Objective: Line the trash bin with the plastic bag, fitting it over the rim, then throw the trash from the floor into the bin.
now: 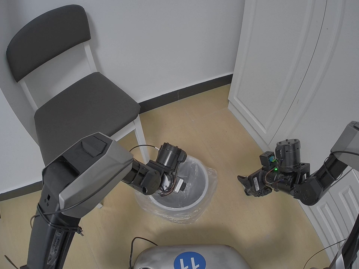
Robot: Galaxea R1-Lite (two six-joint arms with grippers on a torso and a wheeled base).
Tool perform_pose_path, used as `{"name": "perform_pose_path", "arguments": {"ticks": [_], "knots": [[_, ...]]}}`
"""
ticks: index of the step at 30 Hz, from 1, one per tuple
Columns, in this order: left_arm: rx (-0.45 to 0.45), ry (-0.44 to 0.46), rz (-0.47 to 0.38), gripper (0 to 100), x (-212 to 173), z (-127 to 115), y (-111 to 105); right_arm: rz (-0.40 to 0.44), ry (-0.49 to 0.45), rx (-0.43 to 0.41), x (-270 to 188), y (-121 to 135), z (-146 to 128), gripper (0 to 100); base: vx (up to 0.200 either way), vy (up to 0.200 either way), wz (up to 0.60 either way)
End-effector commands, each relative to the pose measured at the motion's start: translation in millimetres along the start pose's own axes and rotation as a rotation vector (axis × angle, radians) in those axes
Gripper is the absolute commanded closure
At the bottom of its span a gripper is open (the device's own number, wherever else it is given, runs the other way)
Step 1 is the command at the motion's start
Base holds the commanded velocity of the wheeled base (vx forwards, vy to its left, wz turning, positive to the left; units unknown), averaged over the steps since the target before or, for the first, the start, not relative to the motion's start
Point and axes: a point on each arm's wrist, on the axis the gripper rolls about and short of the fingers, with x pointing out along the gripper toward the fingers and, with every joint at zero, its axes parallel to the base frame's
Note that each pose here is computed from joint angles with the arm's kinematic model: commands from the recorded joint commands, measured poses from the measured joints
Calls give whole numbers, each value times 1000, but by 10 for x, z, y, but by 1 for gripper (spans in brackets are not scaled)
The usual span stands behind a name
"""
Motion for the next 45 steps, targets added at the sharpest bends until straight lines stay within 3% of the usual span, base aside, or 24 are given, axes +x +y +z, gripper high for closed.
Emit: {"name": "perform_pose_path", "arguments": {"ticks": [1, 29, 30, 45], "knots": [[7, 29, 5, 0, 240, -108, -33, 1, 0, 1, 5, 0, -3, 0, 0, 0, 0], [9, 79, 3, 0, 378, -312, -48, -4, 6, 1, 13, -13, -15, 0, 0, 0, 0], [11, 85, 3, 100, 375, -329, -47, -4, 6, 1, 13, -13, -15, 0, 0, 0, 0], [-10, 19, -1, 100, 182, -406, -20, -3, 9, -1, 9, -11, -26, 0, 0, 0, 0]]}}
